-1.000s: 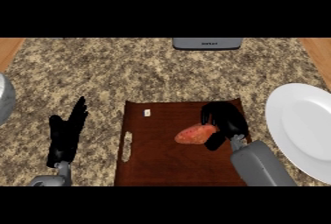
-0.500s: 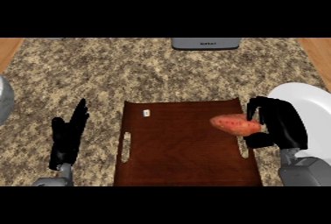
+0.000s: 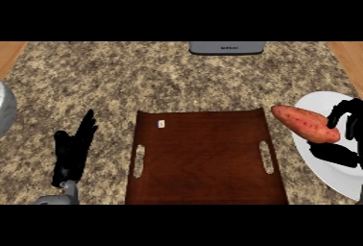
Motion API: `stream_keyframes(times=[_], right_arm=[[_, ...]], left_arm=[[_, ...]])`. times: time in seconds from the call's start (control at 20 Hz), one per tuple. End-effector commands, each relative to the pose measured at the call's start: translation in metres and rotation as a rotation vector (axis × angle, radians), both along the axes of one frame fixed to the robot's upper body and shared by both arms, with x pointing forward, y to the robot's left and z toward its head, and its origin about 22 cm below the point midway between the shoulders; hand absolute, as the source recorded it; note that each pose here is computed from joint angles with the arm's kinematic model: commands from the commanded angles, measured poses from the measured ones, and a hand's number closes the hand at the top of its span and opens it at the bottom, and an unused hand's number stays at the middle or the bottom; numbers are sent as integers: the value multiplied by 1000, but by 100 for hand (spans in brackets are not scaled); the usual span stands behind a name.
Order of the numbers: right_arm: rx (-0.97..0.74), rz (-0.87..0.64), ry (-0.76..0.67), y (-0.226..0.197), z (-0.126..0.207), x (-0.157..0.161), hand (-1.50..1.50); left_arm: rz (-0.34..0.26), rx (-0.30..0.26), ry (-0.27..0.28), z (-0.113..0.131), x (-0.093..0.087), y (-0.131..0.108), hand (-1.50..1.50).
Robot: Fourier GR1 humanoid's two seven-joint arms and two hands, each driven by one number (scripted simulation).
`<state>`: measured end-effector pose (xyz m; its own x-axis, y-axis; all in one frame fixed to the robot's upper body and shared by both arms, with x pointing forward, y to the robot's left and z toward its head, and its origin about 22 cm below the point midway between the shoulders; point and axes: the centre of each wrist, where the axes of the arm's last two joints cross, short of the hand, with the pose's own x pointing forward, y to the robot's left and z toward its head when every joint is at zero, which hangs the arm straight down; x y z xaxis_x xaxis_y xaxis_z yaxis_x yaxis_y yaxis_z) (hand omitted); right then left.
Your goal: Pick the sweet potato from the tray and place it in the plate
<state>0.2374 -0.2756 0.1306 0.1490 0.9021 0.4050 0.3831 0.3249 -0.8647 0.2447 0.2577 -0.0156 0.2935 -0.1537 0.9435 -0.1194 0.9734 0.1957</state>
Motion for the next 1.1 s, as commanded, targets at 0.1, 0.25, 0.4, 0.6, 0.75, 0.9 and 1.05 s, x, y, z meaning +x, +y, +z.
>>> stream_keyframes(times=[0.1, 0.25, 0.4, 0.6, 0.75, 0.9, 1.05], right_arm=[[48, -143, 0, -36, 22, 8, 150], [67, -161, 6, -71, 6, 13, 150], [46, -167, 41, -83, -23, 5, 150], [58, -196, 74, -115, -14, 29, 150], [51, -184, 157, -125, -24, 49, 150], [82, -191, 251, -154, -54, 43, 150], [126, -154, 339, -163, -68, 49, 150]], left_arm=[[-4, 1, -21, 10, 9, -5, 0], [-2, -5, -2, 13, 8, 2, 0], [-4, 2, -13, 17, -4, -1, 0], [-13, 8, -7, -7, 10, -6, 0], [-16, 10, -17, 7, 32, -22, 0], [-19, -18, -7, -9, -5, -19, 0], [-21, -6, -8, 0, 2, 2, 0]])
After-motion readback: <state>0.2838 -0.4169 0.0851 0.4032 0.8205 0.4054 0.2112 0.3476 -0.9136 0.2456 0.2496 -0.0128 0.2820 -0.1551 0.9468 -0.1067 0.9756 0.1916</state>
